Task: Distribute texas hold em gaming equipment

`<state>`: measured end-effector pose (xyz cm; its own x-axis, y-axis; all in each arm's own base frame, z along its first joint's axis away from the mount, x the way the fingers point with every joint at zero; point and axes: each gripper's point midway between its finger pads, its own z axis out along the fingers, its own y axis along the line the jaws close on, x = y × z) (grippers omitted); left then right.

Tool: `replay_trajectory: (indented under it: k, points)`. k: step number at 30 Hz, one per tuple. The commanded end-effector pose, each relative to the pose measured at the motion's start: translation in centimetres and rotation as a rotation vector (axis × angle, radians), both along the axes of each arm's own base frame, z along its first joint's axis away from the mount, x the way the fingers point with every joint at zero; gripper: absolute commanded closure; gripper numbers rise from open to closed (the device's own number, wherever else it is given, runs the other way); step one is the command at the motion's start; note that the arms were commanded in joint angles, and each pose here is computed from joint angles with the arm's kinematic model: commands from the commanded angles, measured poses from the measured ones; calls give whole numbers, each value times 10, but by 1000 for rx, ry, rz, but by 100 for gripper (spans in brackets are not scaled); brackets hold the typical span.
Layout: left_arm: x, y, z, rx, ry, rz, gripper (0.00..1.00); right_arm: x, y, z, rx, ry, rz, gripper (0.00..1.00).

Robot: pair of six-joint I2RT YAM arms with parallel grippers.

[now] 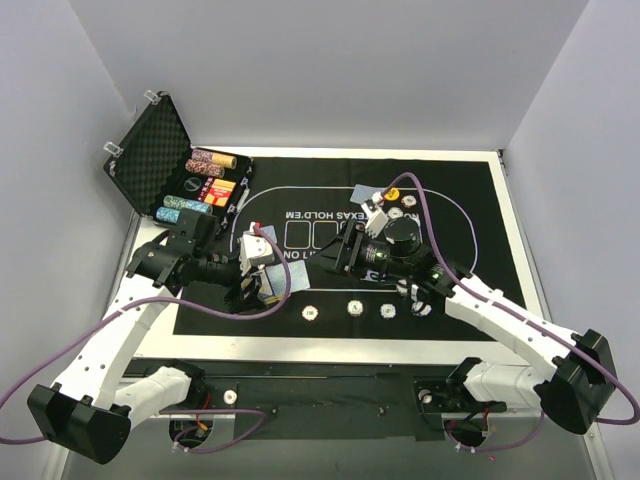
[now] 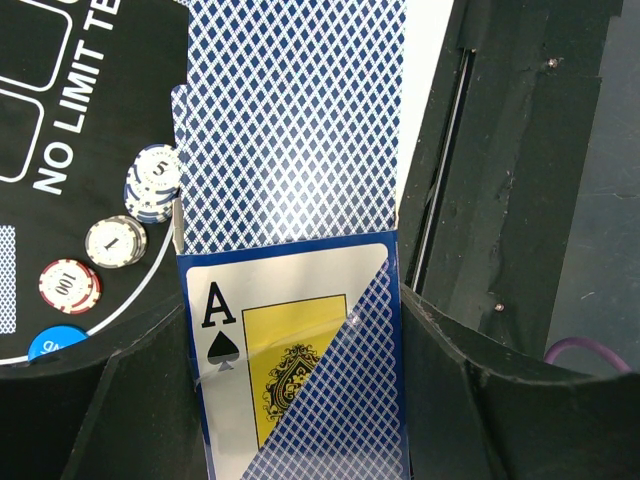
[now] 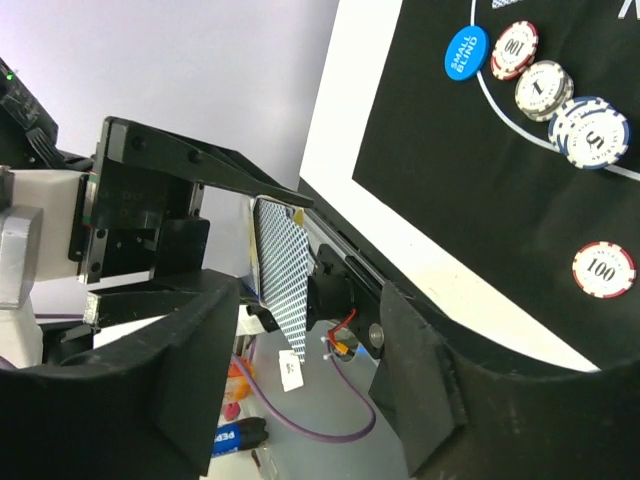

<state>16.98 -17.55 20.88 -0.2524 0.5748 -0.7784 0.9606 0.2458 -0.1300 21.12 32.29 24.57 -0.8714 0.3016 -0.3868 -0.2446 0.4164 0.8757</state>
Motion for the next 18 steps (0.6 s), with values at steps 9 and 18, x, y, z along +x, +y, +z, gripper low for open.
replay_trajectory:
  k: [9, 18]
  points:
    - [0, -8, 14, -57, -38, -24, 100, -19, 37, -2, -4, -20, 118, 47]
    - [1, -8, 14, -55, -38, -21, 100, -24, 26, -5, -30, -10, 109, 86]
